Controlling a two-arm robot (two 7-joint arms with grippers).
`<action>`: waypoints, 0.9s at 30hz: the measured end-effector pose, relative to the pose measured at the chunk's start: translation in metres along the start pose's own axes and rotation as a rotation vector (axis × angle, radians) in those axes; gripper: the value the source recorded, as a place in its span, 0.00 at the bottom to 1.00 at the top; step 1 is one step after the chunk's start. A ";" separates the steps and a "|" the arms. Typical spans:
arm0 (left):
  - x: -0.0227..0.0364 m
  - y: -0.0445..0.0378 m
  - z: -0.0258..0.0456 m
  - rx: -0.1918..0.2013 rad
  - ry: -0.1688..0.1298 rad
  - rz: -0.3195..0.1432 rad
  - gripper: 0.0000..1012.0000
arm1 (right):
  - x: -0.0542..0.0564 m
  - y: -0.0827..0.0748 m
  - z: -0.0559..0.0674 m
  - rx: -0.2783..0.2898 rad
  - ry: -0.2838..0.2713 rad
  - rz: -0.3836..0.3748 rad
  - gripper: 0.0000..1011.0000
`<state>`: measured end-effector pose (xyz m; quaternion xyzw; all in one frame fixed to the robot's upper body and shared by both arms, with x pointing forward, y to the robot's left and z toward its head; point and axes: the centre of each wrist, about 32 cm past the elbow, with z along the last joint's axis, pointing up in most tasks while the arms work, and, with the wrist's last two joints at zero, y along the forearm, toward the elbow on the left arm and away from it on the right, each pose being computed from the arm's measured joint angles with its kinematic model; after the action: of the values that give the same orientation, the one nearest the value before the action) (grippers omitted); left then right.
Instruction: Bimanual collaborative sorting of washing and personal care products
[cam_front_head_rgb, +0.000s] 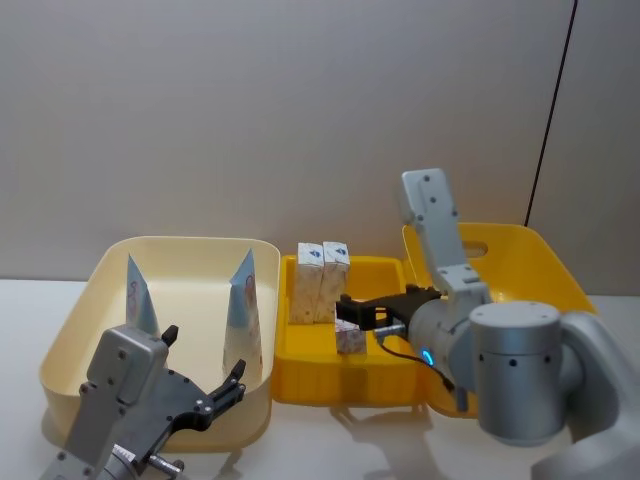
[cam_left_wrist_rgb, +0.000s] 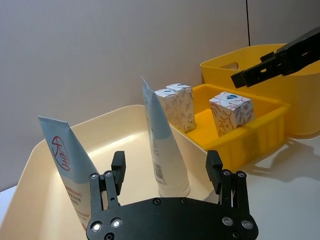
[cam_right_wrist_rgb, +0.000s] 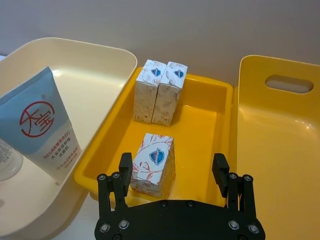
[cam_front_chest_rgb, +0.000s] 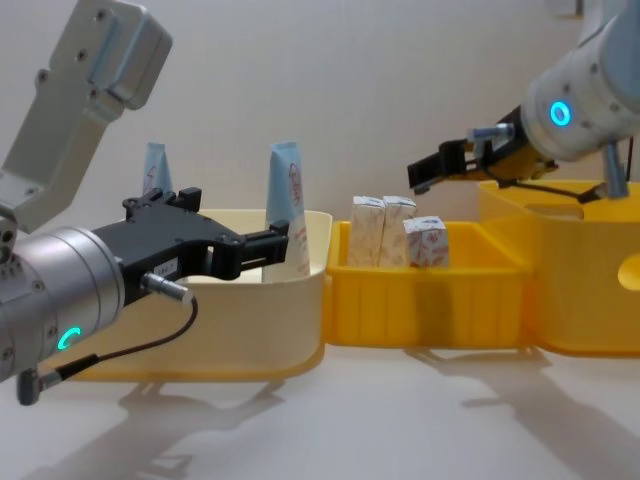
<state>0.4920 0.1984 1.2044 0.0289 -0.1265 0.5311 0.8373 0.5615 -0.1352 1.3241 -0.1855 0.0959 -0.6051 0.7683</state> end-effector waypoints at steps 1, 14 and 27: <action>0.0000 0.0000 0.0000 0.000 0.000 0.000 0.99 | -0.001 0.002 0.000 -0.004 -0.002 -0.001 0.99; 0.0000 0.0000 0.0000 0.000 0.000 0.000 0.99 | -0.010 0.025 0.000 -0.064 -0.015 0.006 0.99; 0.0000 0.0000 0.0000 0.000 0.000 0.000 0.99 | -0.016 0.039 -0.003 -0.089 -0.021 0.010 0.99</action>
<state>0.4920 0.1984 1.2044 0.0289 -0.1265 0.5311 0.8373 0.5910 -0.1128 1.3042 -0.2254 0.1154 -0.5945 0.7632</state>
